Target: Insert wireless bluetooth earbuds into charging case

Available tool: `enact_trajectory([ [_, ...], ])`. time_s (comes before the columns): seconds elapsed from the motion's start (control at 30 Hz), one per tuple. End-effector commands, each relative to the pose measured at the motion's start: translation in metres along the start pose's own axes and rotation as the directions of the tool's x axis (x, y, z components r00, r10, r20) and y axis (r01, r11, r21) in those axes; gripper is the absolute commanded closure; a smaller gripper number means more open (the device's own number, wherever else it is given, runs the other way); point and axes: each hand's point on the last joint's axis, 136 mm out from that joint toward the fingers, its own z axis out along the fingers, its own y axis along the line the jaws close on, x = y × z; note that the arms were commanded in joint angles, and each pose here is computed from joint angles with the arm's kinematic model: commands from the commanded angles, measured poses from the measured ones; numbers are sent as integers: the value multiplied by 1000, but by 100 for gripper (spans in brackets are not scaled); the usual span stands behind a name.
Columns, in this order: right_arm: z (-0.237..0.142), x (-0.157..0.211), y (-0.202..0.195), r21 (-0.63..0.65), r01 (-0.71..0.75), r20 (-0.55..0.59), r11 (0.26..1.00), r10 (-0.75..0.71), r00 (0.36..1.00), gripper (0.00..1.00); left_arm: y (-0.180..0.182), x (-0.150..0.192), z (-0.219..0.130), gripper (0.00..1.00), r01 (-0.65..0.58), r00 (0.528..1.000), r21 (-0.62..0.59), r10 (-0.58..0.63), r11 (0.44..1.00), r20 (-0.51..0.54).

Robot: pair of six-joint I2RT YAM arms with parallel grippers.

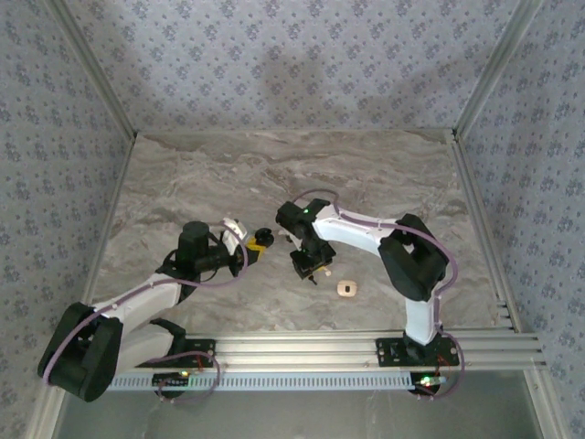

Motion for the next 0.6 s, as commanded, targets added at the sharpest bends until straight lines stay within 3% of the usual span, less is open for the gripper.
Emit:
enact_trajectory([
  [0.0,9,3,8,-25,16,-34,1000,-17,999,59,-3,-4,0,90,-2,1000,23,2,1000,14],
  [0.57,26,9,6,-27,-34,-68,999,32,997,61,-3,-4,1,90,0,1000,29,0,1000,12],
])
